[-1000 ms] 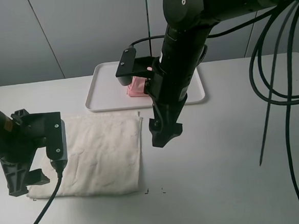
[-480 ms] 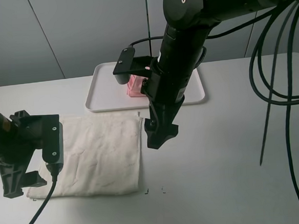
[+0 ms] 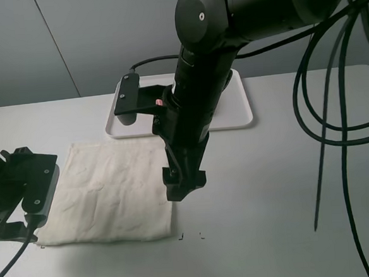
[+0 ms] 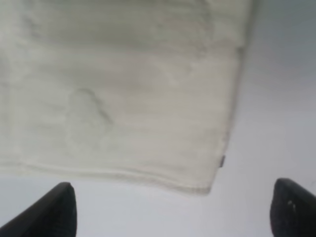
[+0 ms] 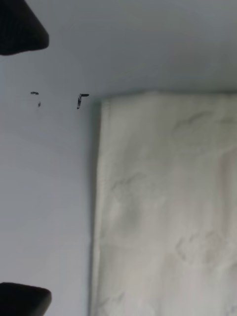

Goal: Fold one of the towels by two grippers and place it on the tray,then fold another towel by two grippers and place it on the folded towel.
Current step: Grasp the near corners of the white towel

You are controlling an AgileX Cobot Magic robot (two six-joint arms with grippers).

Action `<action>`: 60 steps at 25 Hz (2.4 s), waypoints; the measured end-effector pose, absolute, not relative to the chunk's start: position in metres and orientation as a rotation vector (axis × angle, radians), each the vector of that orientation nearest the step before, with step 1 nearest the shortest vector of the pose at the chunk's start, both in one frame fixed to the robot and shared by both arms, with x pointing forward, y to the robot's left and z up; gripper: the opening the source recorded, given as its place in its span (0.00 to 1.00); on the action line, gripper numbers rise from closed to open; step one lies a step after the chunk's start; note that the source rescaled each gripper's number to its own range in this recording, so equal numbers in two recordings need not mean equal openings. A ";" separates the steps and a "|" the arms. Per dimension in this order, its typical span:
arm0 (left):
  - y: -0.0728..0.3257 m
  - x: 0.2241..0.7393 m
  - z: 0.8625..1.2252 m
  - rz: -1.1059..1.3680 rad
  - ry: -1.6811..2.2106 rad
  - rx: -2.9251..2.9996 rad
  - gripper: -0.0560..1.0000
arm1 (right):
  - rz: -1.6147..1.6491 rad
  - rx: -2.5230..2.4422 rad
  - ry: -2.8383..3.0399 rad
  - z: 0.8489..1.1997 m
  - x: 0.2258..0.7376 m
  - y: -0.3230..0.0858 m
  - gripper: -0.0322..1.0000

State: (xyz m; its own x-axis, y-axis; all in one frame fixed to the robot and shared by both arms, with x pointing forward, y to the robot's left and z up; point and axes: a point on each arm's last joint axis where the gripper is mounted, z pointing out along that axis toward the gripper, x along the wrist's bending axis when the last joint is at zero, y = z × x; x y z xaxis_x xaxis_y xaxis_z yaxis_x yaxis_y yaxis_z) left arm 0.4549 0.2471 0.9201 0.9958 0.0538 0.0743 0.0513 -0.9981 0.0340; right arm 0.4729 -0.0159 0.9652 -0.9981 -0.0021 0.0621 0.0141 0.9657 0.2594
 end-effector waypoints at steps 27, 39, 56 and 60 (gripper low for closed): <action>0.254 0.451 0.879 -0.076 -0.120 3.201 1.00 | -0.294 0.145 -3.017 0.909 0.446 0.020 1.00; 0.254 0.451 0.870 -0.131 -0.128 3.206 1.00 | -0.307 0.177 -2.992 0.905 0.441 0.024 1.00; 0.254 0.451 0.870 -0.131 -0.128 3.206 1.00 | -0.186 0.204 -2.970 0.877 0.430 0.030 1.00; 0.254 0.451 0.870 -0.131 -0.128 3.206 1.00 | -0.203 0.196 -2.982 0.877 0.431 0.031 1.00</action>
State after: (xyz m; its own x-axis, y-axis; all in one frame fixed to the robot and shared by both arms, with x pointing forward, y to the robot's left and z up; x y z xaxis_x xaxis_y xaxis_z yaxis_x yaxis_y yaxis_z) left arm 0.4506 0.2541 0.8698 0.9935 -0.0768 -0.0838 -0.0825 -0.9944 -0.0666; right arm 0.4307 0.0311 0.8768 -0.9809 -0.1395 0.1358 -0.1198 0.9823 0.1440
